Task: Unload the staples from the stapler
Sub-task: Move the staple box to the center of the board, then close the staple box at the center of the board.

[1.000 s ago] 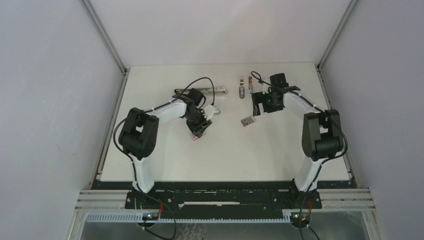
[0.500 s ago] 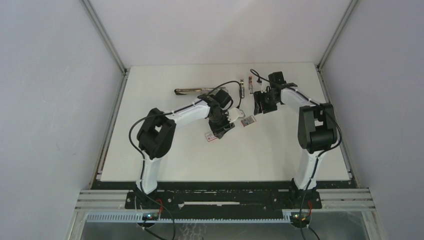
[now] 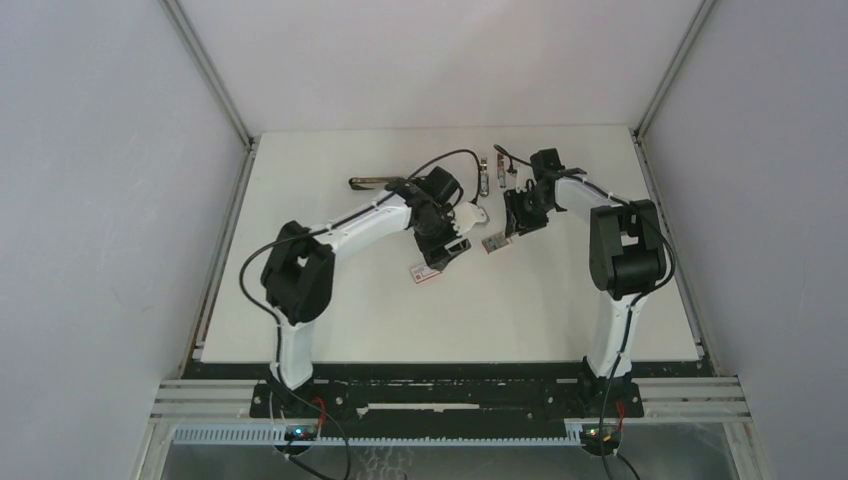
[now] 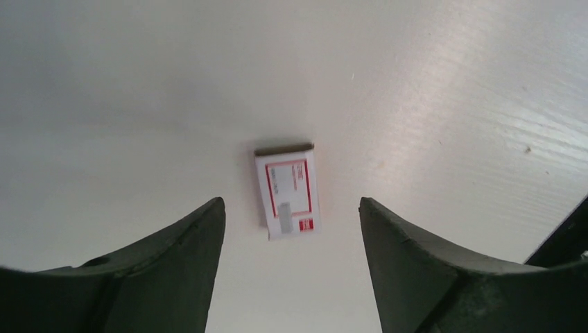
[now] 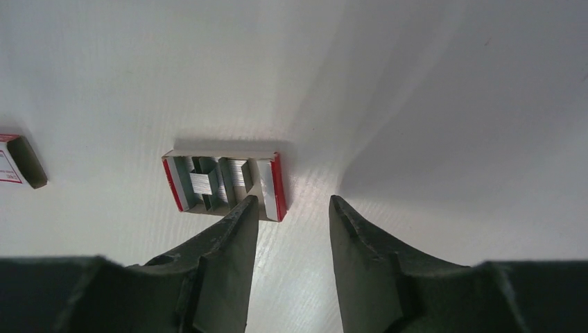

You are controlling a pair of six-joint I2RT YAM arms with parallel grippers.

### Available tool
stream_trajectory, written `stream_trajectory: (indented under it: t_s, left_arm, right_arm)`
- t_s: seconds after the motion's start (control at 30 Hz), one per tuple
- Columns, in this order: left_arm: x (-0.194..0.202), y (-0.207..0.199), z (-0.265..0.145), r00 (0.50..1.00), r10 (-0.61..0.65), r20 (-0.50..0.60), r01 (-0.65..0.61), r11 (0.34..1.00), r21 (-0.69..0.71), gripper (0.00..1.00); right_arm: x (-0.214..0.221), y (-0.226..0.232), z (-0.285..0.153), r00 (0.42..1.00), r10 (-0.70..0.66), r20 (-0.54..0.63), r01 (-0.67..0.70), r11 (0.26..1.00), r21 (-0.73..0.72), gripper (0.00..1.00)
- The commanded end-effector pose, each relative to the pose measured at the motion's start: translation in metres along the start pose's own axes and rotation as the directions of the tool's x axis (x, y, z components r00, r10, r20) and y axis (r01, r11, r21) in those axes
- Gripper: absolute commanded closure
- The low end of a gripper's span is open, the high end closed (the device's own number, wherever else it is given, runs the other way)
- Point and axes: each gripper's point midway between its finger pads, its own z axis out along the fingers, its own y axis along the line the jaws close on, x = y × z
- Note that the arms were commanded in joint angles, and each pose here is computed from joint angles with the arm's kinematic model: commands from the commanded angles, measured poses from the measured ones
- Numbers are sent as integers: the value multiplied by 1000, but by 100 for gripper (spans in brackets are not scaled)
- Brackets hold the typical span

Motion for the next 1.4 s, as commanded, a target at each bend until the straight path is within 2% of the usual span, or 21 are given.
stream_trajectory:
  t_s: [0.0,0.23,0.4,0.7,0.93,1.13,1.37]
  left_arm:
    - [-1,9,-53,995,29,95,-24,998,-61,22]
    - [36,11,-34,997,-48,63,48,999,-3,13]
    - [45,4,-22,997,-61,55,59,998,28,12]
    - [47,0,-14,995,-75,59,72,996,49,11]
    - [50,-1,-8,995,-86,45,84,995,51,10]
    - [51,-3,-3,996,-76,38,74,996,44,4]
    - [53,-5,10,998,-57,10,57,998,13,4]
  right_arm:
    - [-13,8,0,999,-40,28,40,999,-11,59]
    - [-13,14,7,997,-74,19,74,997,5,68]
    - [-10,22,9,996,-87,11,87,996,-4,80]
    - [-9,33,10,995,-101,14,102,994,-27,91]
    - [-8,41,13,994,-112,13,112,994,-14,97]
    - [-8,54,15,994,-111,16,111,994,10,100]
    - [-3,81,21,993,-115,7,115,992,-50,100]
